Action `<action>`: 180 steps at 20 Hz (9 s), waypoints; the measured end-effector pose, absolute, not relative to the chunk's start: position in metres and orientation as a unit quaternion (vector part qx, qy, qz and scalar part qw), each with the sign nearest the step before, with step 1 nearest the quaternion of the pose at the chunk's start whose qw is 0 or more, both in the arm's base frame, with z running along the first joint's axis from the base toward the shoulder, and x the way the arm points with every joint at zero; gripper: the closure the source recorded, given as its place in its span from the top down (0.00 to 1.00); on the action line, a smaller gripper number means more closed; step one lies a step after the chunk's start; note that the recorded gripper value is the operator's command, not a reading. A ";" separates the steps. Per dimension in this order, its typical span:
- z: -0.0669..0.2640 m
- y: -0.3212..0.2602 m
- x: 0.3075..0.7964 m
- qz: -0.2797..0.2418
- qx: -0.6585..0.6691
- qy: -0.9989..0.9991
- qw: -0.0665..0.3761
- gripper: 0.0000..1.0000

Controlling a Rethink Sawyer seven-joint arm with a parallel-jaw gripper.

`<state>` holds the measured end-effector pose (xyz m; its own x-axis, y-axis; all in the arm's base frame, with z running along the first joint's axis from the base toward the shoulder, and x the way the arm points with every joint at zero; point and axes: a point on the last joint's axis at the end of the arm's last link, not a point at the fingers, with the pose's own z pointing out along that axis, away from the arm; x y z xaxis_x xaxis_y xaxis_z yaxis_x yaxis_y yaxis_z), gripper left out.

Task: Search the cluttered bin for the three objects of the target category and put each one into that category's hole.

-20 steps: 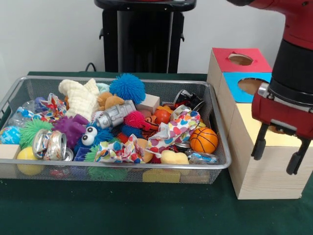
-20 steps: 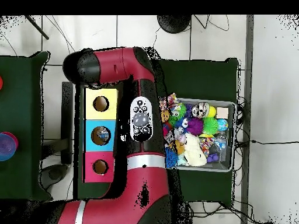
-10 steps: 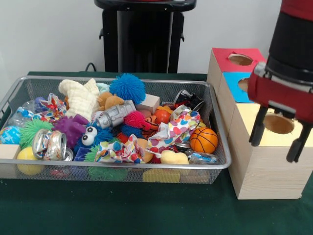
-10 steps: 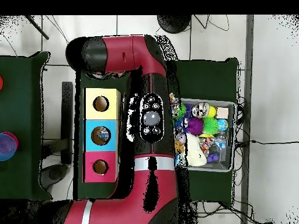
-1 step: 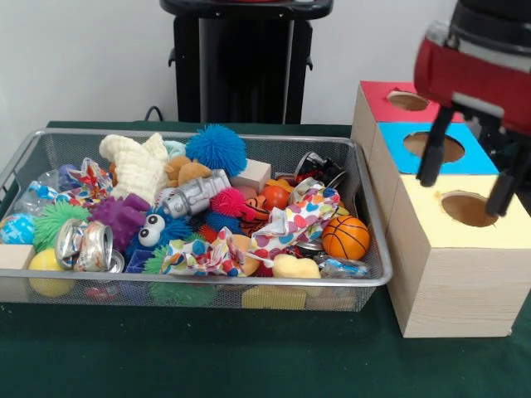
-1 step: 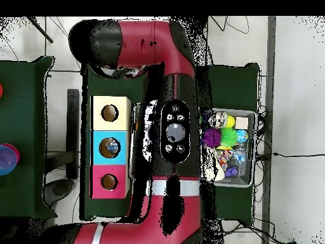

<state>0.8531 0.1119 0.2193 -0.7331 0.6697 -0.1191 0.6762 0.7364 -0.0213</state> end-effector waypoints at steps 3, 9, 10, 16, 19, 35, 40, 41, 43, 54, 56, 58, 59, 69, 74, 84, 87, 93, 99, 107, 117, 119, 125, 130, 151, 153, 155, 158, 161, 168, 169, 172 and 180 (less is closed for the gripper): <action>0.231 0.101 0.852 -0.037 0.367 0.928 0.057 1.00; 0.244 0.085 0.836 -0.046 0.375 0.924 0.065 1.00; 0.244 0.083 0.833 -0.046 0.376 0.923 0.067 1.00; 0.237 0.073 0.815 -0.041 0.381 0.920 0.081 1.00; 0.232 0.068 0.806 -0.042 0.383 0.919 0.082 1.00; 0.190 0.052 0.737 -0.048 0.404 0.913 0.033 1.00; 0.169 0.050 0.714 -0.037 0.421 0.906 0.012 1.00; 0.168 0.050 0.712 -0.036 0.422 0.906 0.011 1.00; 0.158 0.053 0.706 -0.029 0.427 0.904 0.009 1.00; 0.105 0.096 0.703 -0.004 0.416 0.908 0.042 1.00; 0.094 0.107 0.703 0.001 0.412 0.910 0.052 1.00; 0.084 0.116 0.703 0.005 0.408 0.911 0.060 1.00; 0.077 0.122 0.703 0.007 0.405 0.912 0.065 1.00; 0.026 0.131 0.688 -0.004 0.402 0.913 0.071 1.00; 0.015 0.130 0.681 -0.017 0.398 0.915 0.067 1.00; 0.015 0.126 0.679 -0.029 0.395 0.915 0.073 1.00; 0.016 0.125 0.680 -0.029 0.396 0.915 0.073 1.00; 0.021 0.119 0.680 -0.038 0.398 0.913 0.079 1.00; 0.019 0.109 0.677 -0.050 0.405 0.909 0.081 1.00; 0.000 0.099 0.669 -0.065 0.418 0.903 0.070 1.00; -0.012 0.096 0.683 -0.067 0.413 0.905 0.079 1.00; -0.016 0.096 0.684 -0.068 0.412 0.905 0.080 1.00; -0.015 0.096 0.688 -0.064 0.420 0.902 0.081 1.00; -0.015 0.096 0.688 -0.061 0.428 0.898 0.079 1.00; -0.023 0.093 0.695 -0.056 0.442 0.892 0.082 1.00; -0.022 0.093 0.696 -0.057 0.442 0.892 0.079 1.00; -0.022 0.093 0.697 -0.059 0.441 0.892 0.075 1.00; -0.022 0.093 0.699 -0.061 0.440 0.893 0.070 1.00; -0.021 0.093 0.701 -0.067 0.439 0.894 0.061 1.00; -0.019 0.101 0.711 -0.077 0.427 0.900 0.046 0.00; -0.019 0.101 0.712 -0.077 0.426 0.900 0.043 0.00; -0.022 0.103 0.714 -0.078 0.424 0.901 0.041 0.00; -0.031 0.105 0.719 -0.077 0.419 0.904 0.042 0.00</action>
